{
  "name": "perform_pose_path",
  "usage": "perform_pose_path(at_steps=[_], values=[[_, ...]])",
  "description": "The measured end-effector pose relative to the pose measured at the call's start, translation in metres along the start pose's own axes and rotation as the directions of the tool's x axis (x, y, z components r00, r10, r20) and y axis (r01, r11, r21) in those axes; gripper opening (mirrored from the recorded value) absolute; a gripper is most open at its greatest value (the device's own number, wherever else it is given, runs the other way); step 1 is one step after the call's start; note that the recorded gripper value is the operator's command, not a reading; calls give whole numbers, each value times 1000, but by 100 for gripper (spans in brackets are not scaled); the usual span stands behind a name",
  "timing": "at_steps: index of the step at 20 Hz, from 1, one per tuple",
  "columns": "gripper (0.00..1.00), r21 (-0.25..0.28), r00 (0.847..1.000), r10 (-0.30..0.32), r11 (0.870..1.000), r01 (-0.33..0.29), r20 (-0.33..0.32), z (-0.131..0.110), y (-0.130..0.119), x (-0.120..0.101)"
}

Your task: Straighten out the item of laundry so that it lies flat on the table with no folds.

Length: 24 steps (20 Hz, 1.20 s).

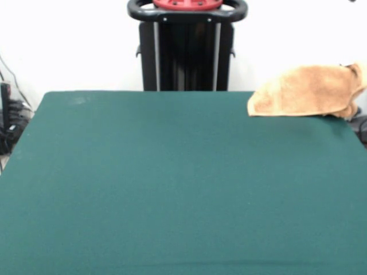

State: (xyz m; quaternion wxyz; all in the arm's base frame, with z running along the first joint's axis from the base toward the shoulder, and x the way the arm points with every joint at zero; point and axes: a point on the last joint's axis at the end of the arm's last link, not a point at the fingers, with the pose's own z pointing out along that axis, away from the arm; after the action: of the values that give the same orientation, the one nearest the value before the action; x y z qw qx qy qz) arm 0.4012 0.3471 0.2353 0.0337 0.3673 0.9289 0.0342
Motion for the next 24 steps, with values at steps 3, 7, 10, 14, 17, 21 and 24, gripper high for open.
perform_pose_path(at_steps=[3,7,10,14,17,21,24], values=[[100,13,1000,-22,1000,22,10,13,-1,1],[100,34,999,-44,998,43,26,33,-5,0],[100,44,998,-61,997,59,35,50,-7,-2],[100,46,996,-73,996,71,45,69,-8,-9],[100,53,993,-94,994,90,70,86,-15,-21],[100,59,989,-115,992,110,91,100,-22,-27],[100,55,986,-131,991,126,100,108,-23,-26]])
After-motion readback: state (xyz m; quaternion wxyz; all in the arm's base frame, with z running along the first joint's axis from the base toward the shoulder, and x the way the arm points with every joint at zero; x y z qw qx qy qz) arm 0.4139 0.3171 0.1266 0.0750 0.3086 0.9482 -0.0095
